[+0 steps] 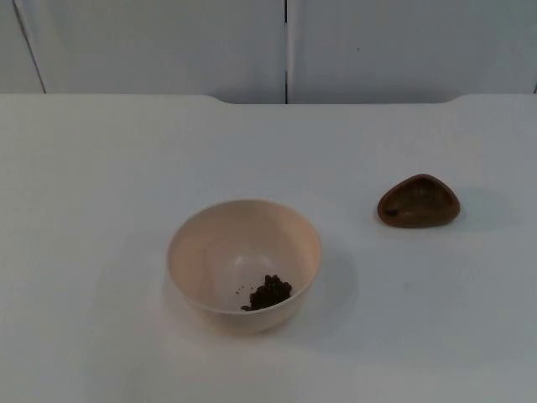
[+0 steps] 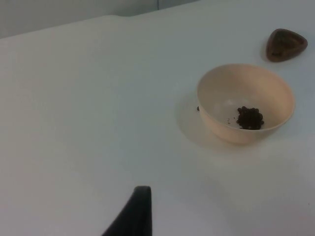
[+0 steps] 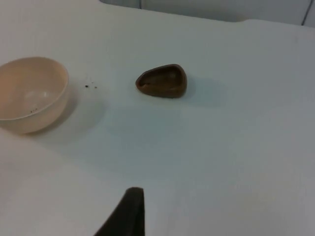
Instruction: Pick up the bowl with the left hand and pour the coffee beans from the cup into the bowl with the right hand.
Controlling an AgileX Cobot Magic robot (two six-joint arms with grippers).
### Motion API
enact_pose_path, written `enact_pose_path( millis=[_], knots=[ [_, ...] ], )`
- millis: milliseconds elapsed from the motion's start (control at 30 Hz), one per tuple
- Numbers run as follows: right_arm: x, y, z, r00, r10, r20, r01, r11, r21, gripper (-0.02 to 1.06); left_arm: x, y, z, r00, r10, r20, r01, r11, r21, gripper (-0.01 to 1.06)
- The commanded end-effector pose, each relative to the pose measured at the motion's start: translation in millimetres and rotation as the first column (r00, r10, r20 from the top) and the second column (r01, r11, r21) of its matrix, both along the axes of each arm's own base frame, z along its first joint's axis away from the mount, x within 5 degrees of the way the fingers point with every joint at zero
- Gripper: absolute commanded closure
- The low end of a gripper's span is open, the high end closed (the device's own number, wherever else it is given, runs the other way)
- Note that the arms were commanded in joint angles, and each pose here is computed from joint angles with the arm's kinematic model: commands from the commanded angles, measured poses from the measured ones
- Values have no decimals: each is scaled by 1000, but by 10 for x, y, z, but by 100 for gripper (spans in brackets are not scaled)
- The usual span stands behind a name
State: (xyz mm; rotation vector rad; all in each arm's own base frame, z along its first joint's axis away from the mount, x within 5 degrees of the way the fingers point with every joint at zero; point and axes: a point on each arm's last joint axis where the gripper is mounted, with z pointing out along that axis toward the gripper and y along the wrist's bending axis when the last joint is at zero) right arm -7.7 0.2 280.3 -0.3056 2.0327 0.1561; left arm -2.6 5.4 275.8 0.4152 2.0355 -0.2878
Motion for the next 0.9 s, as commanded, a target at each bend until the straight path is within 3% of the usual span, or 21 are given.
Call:
enact_pose_path(
  millis=[0, 133, 267, 633, 867],
  knots=[
    [-2, 6, 0, 999, -52, 5, 52, 999, 3, -1, -2, -2, -14, 1000, 0, -1, 0, 1000, -3, 0],
    [-1, 13, 0, 990, -138, 5, 138, 990, 3, -1, -2, -2, -14, 1000, 0, -1, 0, 1000, -3, 0],
    [-1, 14, 0, 987, -163, 2, 163, 987, 15, -1, -2, -2, -14, 1000, 0, -1, 0, 1000, -3, 0],
    [0, 14, 2, 987, -163, 3, 163, 987, 16, -1, -2, -2, -14, 1000, 5, -1, -5, 1000, -3, 0],
    [0, 14, 2, 987, -163, 3, 163, 987, 16, -1, -6, -4, -14, 997, 82, -1, -82, 997, -3, 0]
  ],
)
